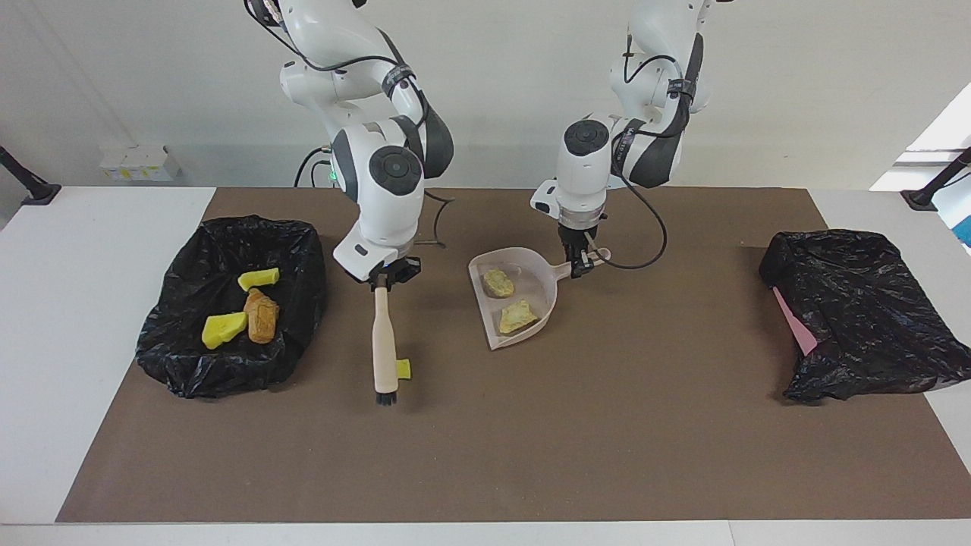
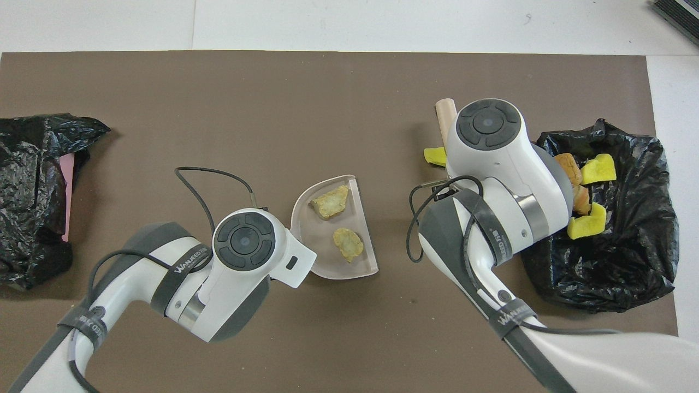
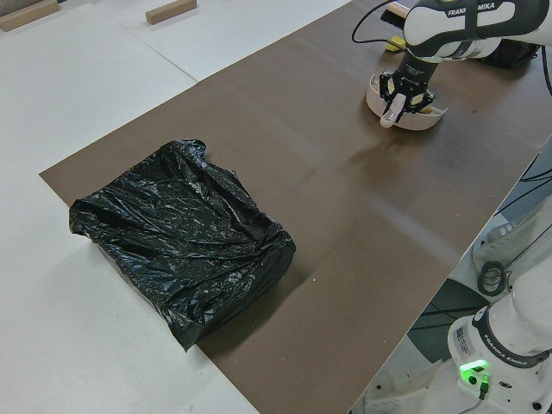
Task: Sweep and dump trash in bin
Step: 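Sweep the last yellow sponge toward the dustpan with the right gripper's brush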
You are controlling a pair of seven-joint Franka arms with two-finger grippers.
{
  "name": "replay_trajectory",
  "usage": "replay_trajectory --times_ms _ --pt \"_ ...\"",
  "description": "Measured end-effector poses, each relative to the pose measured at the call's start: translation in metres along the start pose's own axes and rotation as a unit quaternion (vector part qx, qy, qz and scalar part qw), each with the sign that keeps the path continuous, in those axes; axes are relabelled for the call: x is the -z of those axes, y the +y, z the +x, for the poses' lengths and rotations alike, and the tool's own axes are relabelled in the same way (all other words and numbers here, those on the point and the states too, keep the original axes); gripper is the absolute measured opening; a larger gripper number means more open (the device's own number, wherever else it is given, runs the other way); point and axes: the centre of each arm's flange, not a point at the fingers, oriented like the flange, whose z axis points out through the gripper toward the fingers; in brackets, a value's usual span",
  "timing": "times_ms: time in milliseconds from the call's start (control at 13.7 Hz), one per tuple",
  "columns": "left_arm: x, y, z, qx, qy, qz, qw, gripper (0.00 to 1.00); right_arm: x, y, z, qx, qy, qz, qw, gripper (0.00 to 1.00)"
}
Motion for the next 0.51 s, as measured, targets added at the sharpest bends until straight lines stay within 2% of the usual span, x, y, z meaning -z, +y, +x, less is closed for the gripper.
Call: replay_trajectory --times_ms 218,509 --pt "0.004 0.005 0.005 0.025 -0.007 -0.006 1.0 0.33 -0.03 0.011 0.023 0.004 -0.012 -0.022 1.0 0.26" --pt "0.009 0.02 0.019 0.039 -0.021 -0.014 0.999 0.33 -0.05 0.022 0.025 0.024 -0.034 -0.017 0.999 0.26"
